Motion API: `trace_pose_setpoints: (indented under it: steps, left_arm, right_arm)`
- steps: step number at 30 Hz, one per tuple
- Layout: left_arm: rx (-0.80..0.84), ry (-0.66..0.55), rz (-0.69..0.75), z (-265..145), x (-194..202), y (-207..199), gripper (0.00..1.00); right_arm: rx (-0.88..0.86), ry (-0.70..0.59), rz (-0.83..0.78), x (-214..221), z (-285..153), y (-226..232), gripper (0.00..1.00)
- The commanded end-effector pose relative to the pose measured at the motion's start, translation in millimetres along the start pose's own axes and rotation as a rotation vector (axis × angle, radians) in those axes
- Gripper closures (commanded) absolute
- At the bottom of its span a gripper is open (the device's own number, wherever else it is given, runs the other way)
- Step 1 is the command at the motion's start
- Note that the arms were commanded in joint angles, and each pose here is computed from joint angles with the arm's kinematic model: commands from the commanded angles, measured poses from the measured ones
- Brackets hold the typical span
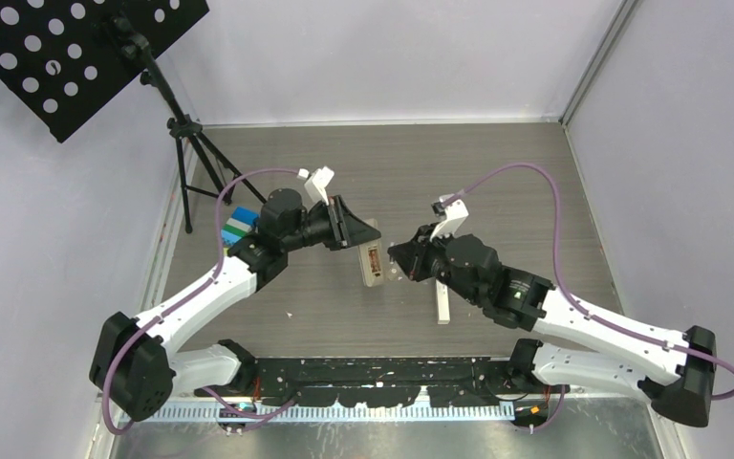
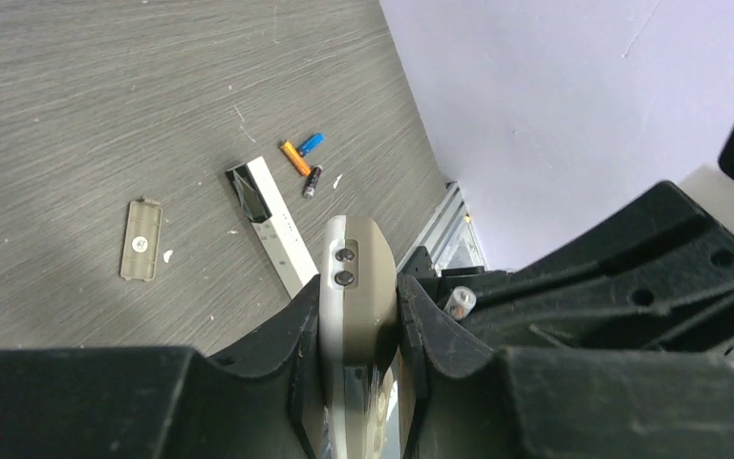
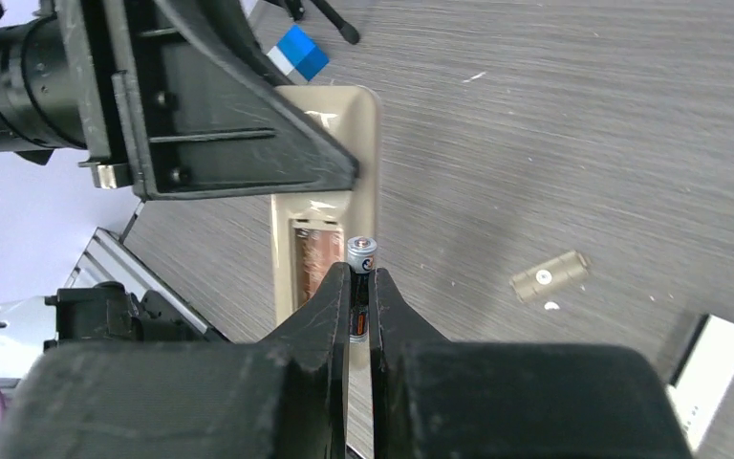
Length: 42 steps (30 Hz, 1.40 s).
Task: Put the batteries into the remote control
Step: Load the battery into the remote control.
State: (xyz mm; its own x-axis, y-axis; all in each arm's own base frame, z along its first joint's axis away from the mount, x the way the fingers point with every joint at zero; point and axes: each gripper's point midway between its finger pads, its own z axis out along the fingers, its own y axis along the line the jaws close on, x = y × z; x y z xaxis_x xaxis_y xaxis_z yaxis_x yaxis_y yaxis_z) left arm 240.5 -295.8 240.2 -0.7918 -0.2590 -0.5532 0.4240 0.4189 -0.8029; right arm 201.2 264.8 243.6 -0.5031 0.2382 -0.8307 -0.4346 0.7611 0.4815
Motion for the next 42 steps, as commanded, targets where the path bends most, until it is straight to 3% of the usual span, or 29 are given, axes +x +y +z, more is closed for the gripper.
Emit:
trace_pose_setpoints:
  steps: [1, 12, 20, 31, 42]
  left_arm:
    - [0.003, -0.054, -0.030, -3.5, -21.6, -17.4, 1.00]
    - [0.028, -0.011, -0.243, -0.9, -22.6, -23.7, 1.00]
    - [0.035, -0.015, -0.264, -2.8, -20.5, -21.2, 1.00]
    - [-0.003, -0.062, -0.238, -15.5, -26.6, -20.6, 1.00]
    - [-0.025, -0.074, -0.193, -17.0, -29.7, -15.3, 1.00]
  right_arm:
    - [-0.126, -0.119, -0.045, -31.1, 10.9, 44.1, 0.92]
    - [-0.079, -0.157, -0.216, -28.9, 25.9, 38.1, 0.89]
    - [-0.123, -0.090, -0.298, -7.0, 31.4, 38.7, 0.86]
    - [-0.151, 0.024, -0.292, 21.5, 16.6, 29.2, 0.67]
    - [-0.210, -0.028, -0.127, -15.7, -6.3, 56.6, 0.40]
